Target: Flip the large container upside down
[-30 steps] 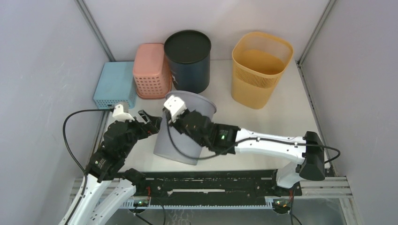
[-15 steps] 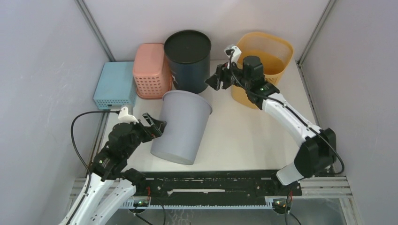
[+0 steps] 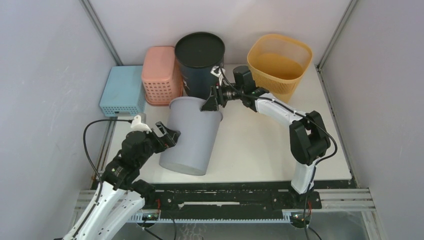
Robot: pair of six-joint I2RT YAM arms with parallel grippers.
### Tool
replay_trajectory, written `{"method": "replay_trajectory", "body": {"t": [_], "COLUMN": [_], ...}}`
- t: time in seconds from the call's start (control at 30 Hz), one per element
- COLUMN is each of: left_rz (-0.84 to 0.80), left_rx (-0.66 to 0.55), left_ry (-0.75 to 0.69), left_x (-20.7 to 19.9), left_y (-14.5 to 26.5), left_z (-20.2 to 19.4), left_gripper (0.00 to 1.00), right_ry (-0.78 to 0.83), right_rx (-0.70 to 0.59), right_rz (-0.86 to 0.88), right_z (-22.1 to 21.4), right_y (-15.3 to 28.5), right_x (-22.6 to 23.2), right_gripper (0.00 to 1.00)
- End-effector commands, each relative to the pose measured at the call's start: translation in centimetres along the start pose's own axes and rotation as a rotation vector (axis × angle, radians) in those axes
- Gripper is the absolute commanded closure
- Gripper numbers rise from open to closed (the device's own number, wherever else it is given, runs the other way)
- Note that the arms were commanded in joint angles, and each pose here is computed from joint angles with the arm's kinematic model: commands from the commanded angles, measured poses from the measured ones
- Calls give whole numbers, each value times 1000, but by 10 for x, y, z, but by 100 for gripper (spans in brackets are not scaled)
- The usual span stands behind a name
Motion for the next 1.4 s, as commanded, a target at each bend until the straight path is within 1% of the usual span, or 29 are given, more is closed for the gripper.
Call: {"method": "replay_trajectory", "body": {"t": [0.0,0.03,0.2,0.27,0.37,0.4,0.53,0.73,0.77,1.0,1.1,1.17,1.27,1.33,1.37], "left_rz": [15,17,29,37,44,45,67,75,74,68,64,58,50,45,43], "left_rx": [5,5,10,-2,-25,-33,-69,-153,-159,-159,-156,-148,-129,-114,-108], "left_ry": [-3,-4,-12,-11,-13,-14,-33,-33,-55,-46,-41,-41,-44,-45,-23], "left_x": [4,5,6,7,8,8,6,-7,-8,-11,-11,-11,-11,-11,-12], "left_y": [-7,-8,-11,-10,-7,-6,1,16,17,13,11,8,1,-5,-9], "left_z": [-4,-4,-4,-2,2,4,17,47,51,52,50,48,42,39,37], "left_gripper": [0,0,0,0,0,0,0,0,0,0,0,0,0,0,0], "right_ry": [61,54,27,-9,-45,-57,-103,-153,-161,-206,-229,-226,-219,-212,-209], "right_rx": [51,65,99,102,87,82,64,-5,-25,-127,-174,-191,-189,-186,-186], "right_rz": [83,88,98,71,26,9,-55,-157,-187,-302,-314,-284,-235,-200,-184], "right_z": [-19,-25,-55,-66,-76,-80,-94,-104,-105,-117,-120,-121,-126,-128,-129], "right_y": [-7,-6,5,13,23,27,39,57,61,90,97,97,95,92,91], "right_x": [26,28,33,30,28,27,26,36,37,57,67,78,95,105,108], "right_gripper": [36,38,55,65,77,80,84,86,86,86,85,82,74,65,60]}}
Point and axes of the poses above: each gripper's point midway between its finger pads, its own y axis back along the fingers, its own x axis along the line the jaws close on, z = x × y, the point moved 3 cm from there along y, back along the fingers, and after that the axes turned 1 degree about y, right-handed, at the moved point
